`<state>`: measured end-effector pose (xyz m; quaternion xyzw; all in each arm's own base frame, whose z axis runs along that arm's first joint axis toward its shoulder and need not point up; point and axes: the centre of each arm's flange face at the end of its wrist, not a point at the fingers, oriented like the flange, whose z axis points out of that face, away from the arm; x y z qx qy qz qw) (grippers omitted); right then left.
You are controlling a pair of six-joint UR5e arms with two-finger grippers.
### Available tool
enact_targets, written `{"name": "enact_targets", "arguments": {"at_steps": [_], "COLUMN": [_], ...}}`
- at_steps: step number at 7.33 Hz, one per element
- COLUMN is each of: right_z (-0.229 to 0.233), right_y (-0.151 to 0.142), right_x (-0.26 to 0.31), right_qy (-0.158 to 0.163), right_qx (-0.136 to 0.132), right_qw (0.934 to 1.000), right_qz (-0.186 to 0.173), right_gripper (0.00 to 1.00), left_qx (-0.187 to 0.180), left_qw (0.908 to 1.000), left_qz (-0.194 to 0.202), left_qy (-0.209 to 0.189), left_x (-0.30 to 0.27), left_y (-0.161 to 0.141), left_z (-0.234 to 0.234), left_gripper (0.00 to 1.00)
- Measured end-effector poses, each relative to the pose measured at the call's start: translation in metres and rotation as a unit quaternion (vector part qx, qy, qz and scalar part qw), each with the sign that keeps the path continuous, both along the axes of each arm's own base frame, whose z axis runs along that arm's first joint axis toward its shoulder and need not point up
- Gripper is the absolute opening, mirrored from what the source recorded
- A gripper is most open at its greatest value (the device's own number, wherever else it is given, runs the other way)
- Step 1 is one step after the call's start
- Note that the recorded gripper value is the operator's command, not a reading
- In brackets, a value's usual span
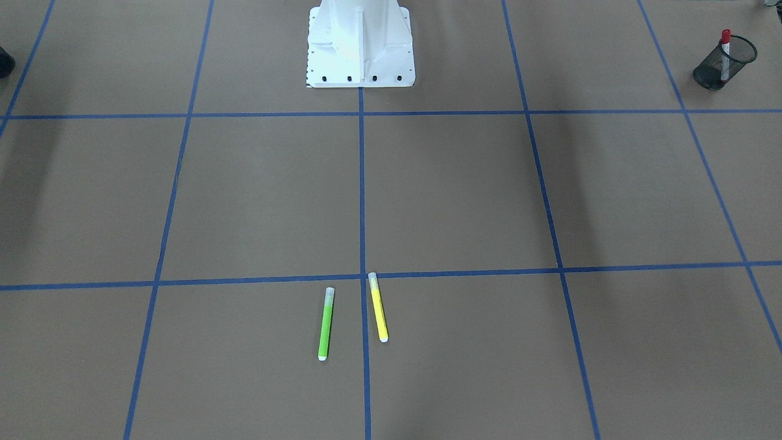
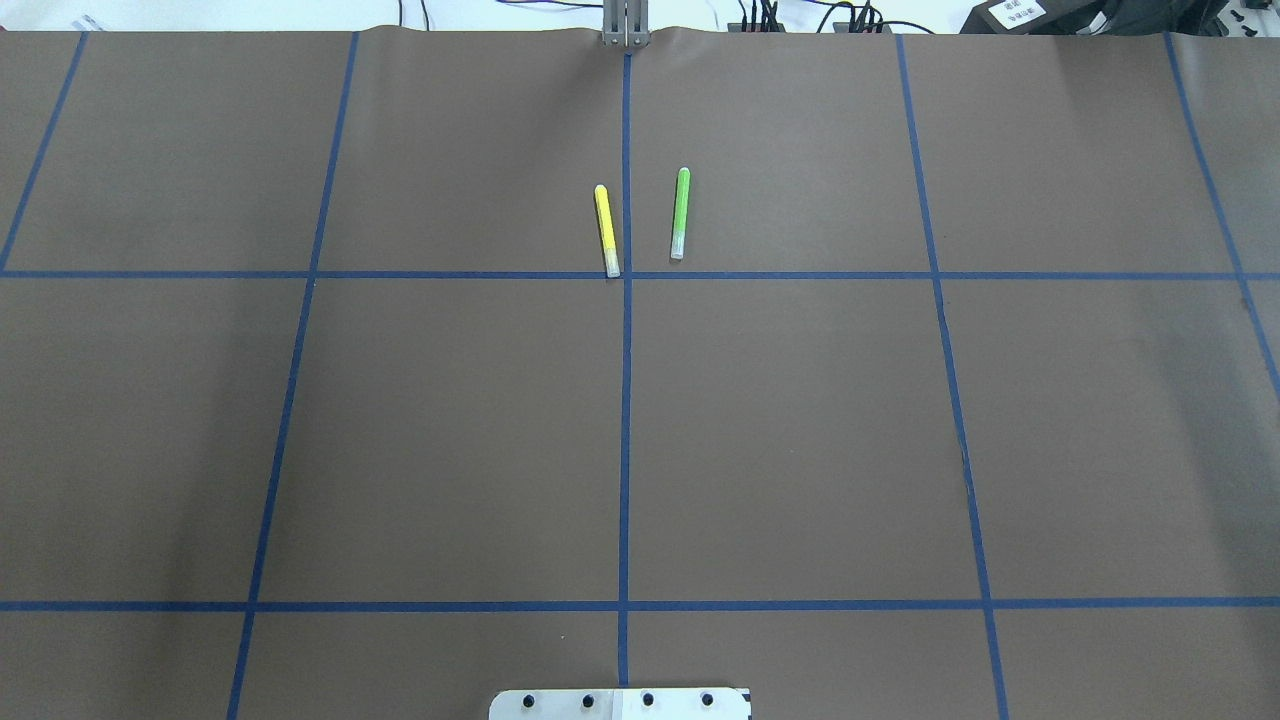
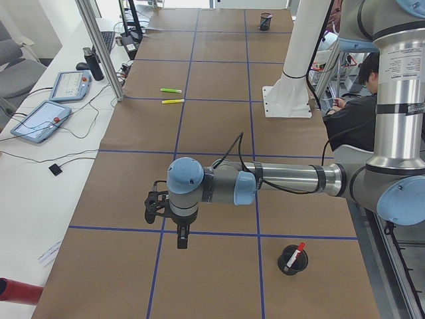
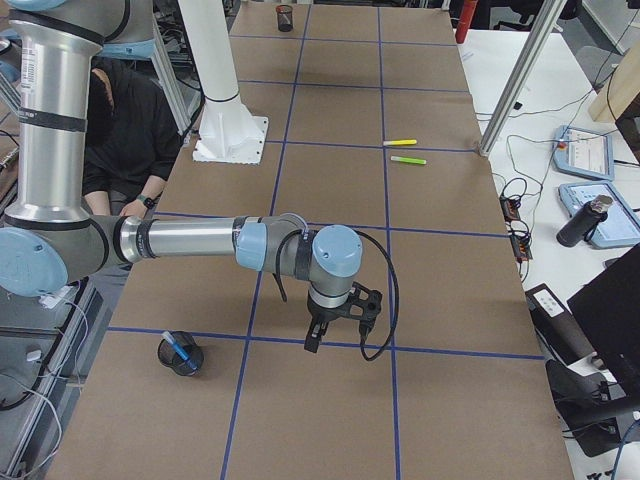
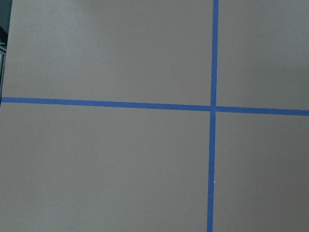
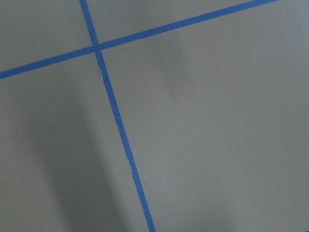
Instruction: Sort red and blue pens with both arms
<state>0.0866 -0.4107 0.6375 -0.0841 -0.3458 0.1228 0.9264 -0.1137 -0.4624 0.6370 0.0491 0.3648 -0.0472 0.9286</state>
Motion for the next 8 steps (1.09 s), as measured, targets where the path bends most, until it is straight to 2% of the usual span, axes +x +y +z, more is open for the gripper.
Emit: {"name": "enact_targets", "arguments": {"at_steps": [8], "right_z": [-0.0032], "right_y": [-0.0038], "right_x": [0.0001], "right_qy": [0.0], "right_qx": [0.013], "right_qw": [0.9999], "right_qz": [-0.001], "right_gripper": [1.0], "left_qx": [0.002], "left_qw": [1.0], "left_qz": [0.001], "left_qy": [0.003], "left_x": [0.0005], "left_y": [0.0004], "left_z": [-0.0001], "left_gripper": [1.0]}}
